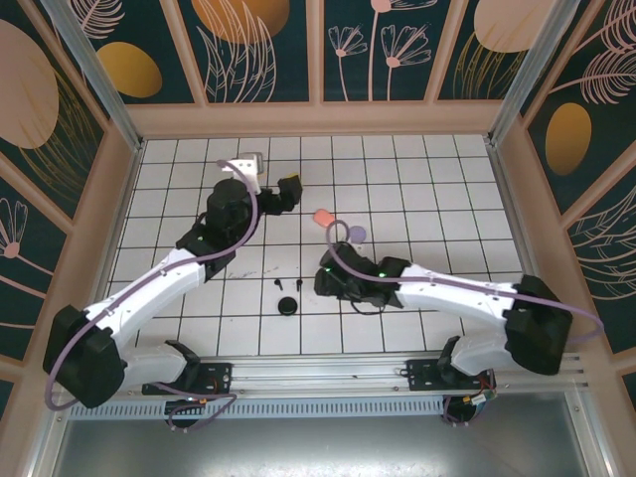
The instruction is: Insert the wireless bluetooth earbuds into the charging case
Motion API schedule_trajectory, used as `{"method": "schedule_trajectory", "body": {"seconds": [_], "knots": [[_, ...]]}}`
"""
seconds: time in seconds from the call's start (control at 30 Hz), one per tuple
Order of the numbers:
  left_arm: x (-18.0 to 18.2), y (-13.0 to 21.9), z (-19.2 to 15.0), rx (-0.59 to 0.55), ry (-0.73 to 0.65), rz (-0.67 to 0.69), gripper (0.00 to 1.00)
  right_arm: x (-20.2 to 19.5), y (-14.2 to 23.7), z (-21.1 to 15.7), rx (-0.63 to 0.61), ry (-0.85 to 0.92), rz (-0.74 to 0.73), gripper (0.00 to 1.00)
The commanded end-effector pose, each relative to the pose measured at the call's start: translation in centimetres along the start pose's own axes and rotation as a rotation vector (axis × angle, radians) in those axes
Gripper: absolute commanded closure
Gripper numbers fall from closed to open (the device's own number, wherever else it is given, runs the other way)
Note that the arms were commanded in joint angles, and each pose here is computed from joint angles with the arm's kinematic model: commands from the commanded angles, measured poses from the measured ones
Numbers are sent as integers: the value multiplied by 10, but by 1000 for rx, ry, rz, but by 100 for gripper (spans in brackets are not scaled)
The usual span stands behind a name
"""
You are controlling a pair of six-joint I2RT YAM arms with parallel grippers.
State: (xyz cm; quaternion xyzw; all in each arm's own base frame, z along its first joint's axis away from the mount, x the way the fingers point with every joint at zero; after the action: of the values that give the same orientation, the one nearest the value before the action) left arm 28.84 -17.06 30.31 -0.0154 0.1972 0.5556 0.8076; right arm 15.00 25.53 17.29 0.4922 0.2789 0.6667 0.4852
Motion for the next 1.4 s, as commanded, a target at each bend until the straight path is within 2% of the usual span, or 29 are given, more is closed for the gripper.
{"method": "schedule_trajectory", "body": {"seconds": [0.0,0.1,0.23,0.57,1.03,1.37], "knots": [[23,14,13,-118,24,102,1,25,-6,-1,-6,-23,-10,34],[41,23,14,-173,63,158,1,43,-20,-9,38,1,-52,33],[62,26,14,-182,130,203,1,64,-37,-20,85,17,-104,32],[103,43,7,-264,290,367,1,84,-70,-36,137,-28,-250,32],[109,54,2,-312,341,361,1,98,-100,-39,165,-9,-343,33],[109,57,-3,-306,354,343,1,93,-111,-45,191,-6,-360,40]]}}
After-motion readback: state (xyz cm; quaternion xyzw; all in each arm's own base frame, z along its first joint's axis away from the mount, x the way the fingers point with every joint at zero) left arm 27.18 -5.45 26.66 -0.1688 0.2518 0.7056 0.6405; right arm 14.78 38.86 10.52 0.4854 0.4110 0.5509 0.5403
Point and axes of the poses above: each hand's point on the last joint's axis, 136 mm out from that joint toward the fingers, its own y axis back along the fingers, its own x axis along the line the jaws close on, z = x × y, the point moved 9 cm from there along y, back along the fingers, and after that the axes turned 2 degrees about -y, right-handed, at the moved point
